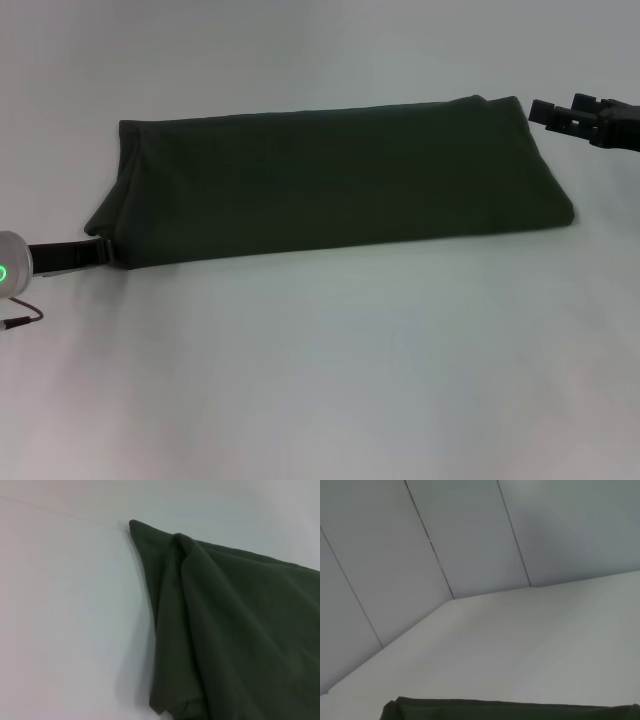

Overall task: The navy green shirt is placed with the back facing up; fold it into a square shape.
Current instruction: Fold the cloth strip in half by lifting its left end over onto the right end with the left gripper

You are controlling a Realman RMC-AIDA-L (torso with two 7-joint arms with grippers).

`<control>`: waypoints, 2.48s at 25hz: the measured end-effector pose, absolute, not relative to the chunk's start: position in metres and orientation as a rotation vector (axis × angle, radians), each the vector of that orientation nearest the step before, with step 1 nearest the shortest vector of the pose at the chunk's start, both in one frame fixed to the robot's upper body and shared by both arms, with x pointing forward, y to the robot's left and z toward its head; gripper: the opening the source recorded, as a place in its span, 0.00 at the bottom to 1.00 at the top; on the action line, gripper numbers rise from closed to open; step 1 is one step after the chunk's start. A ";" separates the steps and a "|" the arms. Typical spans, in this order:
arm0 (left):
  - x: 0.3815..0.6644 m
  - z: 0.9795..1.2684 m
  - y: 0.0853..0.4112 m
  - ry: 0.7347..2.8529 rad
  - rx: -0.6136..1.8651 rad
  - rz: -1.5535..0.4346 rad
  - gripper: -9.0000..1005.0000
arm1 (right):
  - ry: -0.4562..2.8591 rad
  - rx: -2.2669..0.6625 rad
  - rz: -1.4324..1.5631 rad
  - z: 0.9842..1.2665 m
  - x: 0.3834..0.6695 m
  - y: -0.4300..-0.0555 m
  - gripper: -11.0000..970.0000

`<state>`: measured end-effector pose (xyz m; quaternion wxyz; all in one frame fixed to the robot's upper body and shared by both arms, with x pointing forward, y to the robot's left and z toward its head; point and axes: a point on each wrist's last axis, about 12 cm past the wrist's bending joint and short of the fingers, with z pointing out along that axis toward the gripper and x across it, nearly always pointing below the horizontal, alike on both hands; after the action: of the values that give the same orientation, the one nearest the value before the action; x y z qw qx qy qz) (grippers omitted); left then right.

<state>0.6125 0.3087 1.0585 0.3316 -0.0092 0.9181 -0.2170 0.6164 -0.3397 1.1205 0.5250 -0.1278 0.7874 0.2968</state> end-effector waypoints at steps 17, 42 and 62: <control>0.615 1.064 0.308 2.398 -0.018 -0.600 0.01 | 2.373 -0.171 0.661 1.152 0.640 -0.361 0.92; 0.613 1.063 0.305 2.403 -0.014 -0.623 0.01 | 2.470 -0.303 0.364 1.110 0.653 -0.319 0.90; 0.612 1.062 0.307 2.408 -0.014 -0.626 0.01 | 2.432 -0.331 0.289 1.092 0.653 -0.308 0.89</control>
<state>0.6115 0.3066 1.0624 0.3211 -0.0053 0.9165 -0.2383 0.6532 -0.3076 1.0922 0.3288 -0.1263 0.9294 0.1103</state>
